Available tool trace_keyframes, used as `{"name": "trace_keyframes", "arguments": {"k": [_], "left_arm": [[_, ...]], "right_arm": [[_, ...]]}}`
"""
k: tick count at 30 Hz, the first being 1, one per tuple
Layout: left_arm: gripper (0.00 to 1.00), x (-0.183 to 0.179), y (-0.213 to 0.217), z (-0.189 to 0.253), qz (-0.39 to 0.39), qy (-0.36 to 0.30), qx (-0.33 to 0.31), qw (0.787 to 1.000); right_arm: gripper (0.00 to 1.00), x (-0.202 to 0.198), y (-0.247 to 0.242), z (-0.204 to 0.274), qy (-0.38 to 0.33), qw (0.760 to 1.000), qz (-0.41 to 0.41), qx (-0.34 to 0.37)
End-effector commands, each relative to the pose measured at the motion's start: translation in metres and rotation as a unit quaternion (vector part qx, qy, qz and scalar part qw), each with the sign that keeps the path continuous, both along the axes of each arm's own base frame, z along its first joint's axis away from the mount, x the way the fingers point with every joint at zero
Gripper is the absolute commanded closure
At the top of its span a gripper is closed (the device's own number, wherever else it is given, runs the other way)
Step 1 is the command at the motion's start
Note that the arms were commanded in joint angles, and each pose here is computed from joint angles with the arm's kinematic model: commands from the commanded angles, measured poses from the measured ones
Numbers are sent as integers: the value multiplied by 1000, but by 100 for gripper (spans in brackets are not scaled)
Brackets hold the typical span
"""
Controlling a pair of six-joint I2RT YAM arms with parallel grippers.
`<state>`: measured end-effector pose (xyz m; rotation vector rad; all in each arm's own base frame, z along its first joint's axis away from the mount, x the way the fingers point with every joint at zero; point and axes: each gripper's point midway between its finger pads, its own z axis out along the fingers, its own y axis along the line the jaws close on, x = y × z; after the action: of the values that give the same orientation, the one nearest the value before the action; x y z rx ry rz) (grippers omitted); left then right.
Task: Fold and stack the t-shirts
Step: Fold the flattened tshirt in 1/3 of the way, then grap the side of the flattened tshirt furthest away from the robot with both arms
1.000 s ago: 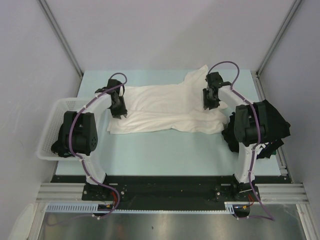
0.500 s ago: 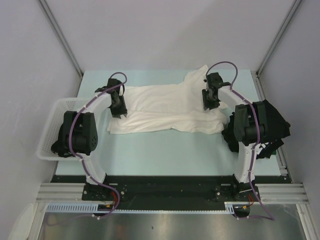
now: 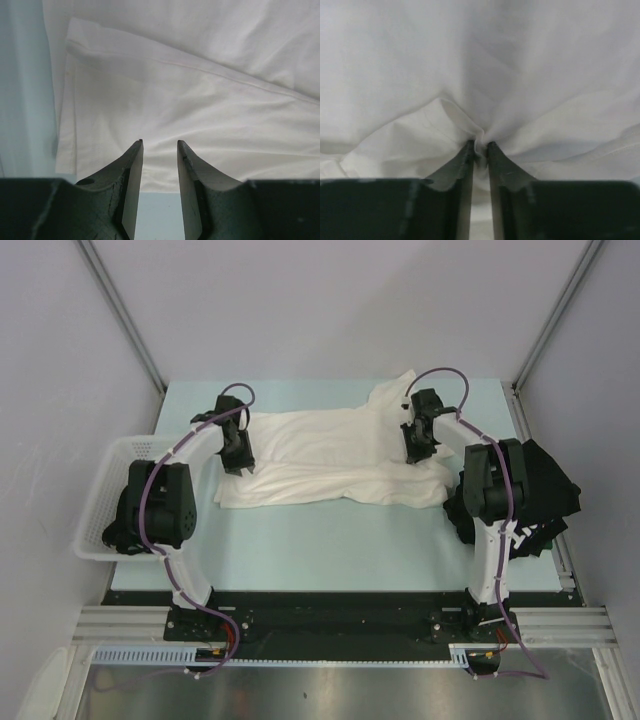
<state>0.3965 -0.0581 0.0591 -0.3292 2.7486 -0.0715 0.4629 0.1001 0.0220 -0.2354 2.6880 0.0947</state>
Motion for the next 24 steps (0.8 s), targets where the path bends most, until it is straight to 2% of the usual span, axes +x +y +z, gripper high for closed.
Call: {"name": "trace_keyframes", "arguments": {"k": [1,2,16,24], "left_arm": [[61,12,-6,12,-15,-19,-5,1000],[61,13,-6,12,-14,-19,-5,1000],[61,11,-7,10,-13,-17,-9,1000],[61,9,-7,8,-11,-13,-9,1000]], "right_arm": [[96,-4,0,-22,30,1000,6,3],[100,-1,0,-20,27,1000,5,3],[100,39,-21,34,-32,999,-23,-4],[100,46,-31,43,-44,998,-38,-15]]}}
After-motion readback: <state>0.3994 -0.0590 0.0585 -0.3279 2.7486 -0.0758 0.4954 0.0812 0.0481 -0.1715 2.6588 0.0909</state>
